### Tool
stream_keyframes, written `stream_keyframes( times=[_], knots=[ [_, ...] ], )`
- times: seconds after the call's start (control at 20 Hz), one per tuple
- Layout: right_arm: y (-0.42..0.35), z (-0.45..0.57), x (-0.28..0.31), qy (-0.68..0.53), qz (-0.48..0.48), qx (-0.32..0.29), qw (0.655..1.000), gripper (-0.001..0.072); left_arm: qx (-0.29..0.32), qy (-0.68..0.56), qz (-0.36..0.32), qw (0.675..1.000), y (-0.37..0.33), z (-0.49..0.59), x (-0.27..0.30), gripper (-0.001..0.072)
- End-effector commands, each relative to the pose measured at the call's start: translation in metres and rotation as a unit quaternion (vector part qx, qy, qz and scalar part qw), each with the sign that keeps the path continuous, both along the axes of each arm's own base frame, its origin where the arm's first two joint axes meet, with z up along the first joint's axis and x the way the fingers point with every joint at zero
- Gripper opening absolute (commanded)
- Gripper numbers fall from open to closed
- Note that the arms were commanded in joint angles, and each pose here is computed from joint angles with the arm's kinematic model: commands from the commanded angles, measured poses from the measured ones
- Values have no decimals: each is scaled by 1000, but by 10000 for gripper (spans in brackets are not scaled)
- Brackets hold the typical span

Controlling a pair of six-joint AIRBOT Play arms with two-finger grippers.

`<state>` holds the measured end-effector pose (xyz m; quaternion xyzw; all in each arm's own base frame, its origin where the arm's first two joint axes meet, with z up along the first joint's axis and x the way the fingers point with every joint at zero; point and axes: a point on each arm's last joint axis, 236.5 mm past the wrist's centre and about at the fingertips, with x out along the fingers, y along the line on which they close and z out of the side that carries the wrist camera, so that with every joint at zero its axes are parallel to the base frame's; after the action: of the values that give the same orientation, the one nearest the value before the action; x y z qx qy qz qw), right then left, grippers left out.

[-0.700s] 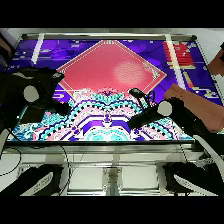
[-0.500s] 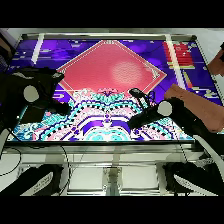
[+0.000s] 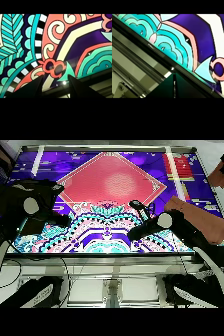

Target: Fold the clothes and pants, and hang the long-sleeved shirts on hangers.

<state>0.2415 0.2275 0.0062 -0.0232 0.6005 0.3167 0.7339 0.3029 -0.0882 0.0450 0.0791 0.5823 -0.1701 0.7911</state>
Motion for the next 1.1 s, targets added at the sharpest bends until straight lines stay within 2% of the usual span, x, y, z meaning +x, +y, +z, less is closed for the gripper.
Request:
stream_keyframes(
  times=[0.0, 0.4, 0.45, 0.55, 0.65, 0.8, 0.95, 1.05],
  knots=[
    [2, 2, 7, -13, -5, 6, 1000, 31, 0, 0, 1, 1000, 0, 0, 0, 362],
    [6, 6, 20, -39, -16, 17, 999, 31, -1, -47, 6, 999, 0, 4, 24, 361],
    [6, 6, 20, -40, -17, 17, 999, 31, 30, -56, 4, 998, 13, 0, 31, 361],
    [6, 6, 21, -41, -17, 17, 999, 31, 134, -49, 3, 990, 59, -13, 39, 360],
    [6, 6, 21, -41, -17, 17, 999, 31, 205, -29, 38, 977, 104, -27, 44, 360],
    [6, 6, 21, -41, -17, 17, 999, 31, 215, 21, 86, 972, 144, -58, 38, 360],
    [6, 6, 21, -41, -17, 17, 999, 31, 205, 18, 145, 968, 178, -78, 38, 361],
    [6, 6, 21, -41, -17, 17, 999, 31, 203, 20, 161, 966, 191, -86, 33, 360]
  ],
)
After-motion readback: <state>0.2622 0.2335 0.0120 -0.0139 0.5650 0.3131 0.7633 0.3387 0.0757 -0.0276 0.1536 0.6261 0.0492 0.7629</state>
